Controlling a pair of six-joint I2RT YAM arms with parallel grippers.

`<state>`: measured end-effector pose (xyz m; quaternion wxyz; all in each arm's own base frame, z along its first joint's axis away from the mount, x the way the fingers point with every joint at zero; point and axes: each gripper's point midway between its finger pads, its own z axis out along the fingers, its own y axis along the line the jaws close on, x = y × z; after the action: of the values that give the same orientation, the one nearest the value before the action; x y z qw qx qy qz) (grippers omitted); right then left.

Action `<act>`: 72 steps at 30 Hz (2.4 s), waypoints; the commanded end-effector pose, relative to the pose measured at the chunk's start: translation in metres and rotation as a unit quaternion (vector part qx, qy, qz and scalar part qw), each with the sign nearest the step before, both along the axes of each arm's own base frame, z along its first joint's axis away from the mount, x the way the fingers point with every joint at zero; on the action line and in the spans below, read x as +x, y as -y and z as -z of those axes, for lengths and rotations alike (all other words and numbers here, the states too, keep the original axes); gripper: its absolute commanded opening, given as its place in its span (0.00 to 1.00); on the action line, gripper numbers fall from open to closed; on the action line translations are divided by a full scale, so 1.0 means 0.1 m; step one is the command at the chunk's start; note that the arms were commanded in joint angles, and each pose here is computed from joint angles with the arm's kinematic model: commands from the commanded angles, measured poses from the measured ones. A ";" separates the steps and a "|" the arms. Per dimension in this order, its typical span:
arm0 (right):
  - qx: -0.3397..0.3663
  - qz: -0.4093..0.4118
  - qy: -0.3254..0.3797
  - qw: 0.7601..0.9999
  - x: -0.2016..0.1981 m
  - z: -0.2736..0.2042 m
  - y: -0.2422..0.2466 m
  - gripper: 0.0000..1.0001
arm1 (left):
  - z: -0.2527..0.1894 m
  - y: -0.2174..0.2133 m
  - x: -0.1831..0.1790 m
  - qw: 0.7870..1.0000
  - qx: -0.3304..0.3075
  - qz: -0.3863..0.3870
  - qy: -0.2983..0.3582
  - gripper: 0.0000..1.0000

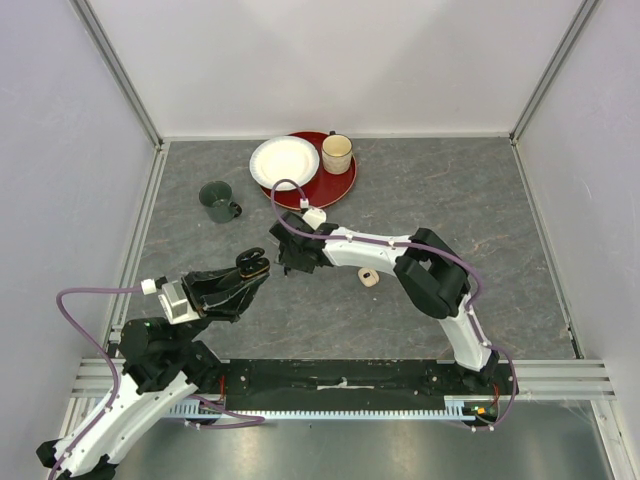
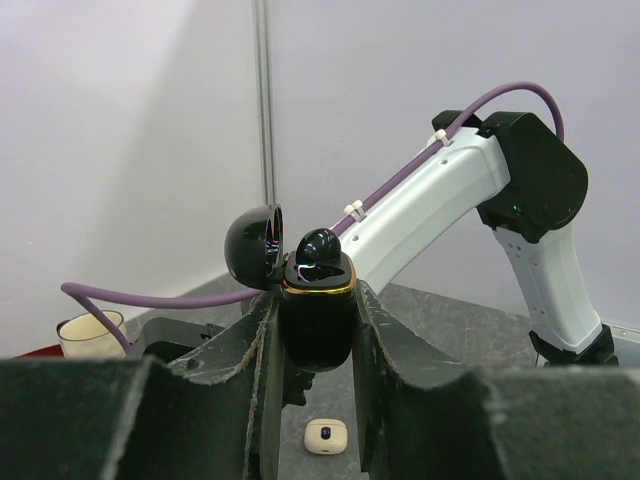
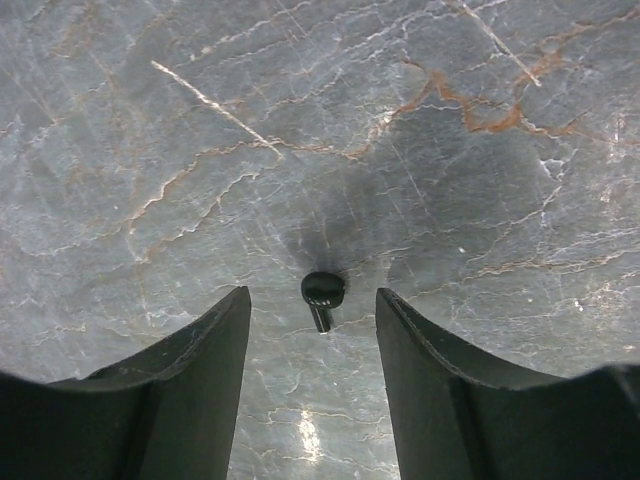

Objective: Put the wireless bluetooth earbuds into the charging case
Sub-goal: Pick up the earbud from the center of the board.

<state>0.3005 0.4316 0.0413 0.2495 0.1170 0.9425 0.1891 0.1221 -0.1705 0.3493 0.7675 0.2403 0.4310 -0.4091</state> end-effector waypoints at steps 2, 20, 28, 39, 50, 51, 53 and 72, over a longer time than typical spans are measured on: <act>0.013 0.016 -0.001 1.000 0.04 -0.03 -0.09 0.58 | -0.20 -0.10 -0.05 1.000 -0.021 -0.010 0.016 0.02; 0.008 0.024 -0.012 1.000 0.00 0.12 -0.12 0.51 | -0.17 -0.11 -0.03 1.000 -0.023 -0.013 0.013 0.02; -0.007 0.025 -0.009 1.000 -0.01 0.23 -0.10 0.45 | -0.18 -0.13 -0.03 0.999 -0.030 -0.016 0.011 0.02; -0.026 0.031 -0.001 0.999 0.02 0.30 -0.06 0.40 | -0.20 -0.16 -0.04 0.999 -0.034 -0.020 0.014 0.02; -0.076 -0.027 0.010 0.997 -0.02 0.42 -0.04 0.40 | -0.19 -0.17 -0.04 0.999 -0.039 -0.022 0.014 0.02; -0.085 -0.030 0.010 0.996 -0.02 0.44 -0.01 0.40 | -0.19 -0.17 -0.04 0.999 -0.039 -0.022 0.014 0.02; -0.097 -0.045 0.017 0.994 -0.03 0.45 -0.01 0.40 | -0.20 -0.17 -0.05 0.999 -0.040 -0.020 0.015 0.02; -0.178 -0.089 0.028 0.980 -0.04 0.69 0.15 0.32 | -0.20 -0.17 -0.04 0.999 -0.043 -0.018 0.007 0.02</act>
<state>0.3080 0.4466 0.0217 0.3030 0.0128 0.9442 0.1286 0.1206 -0.1597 0.3566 0.7813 0.2195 0.4222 -0.4038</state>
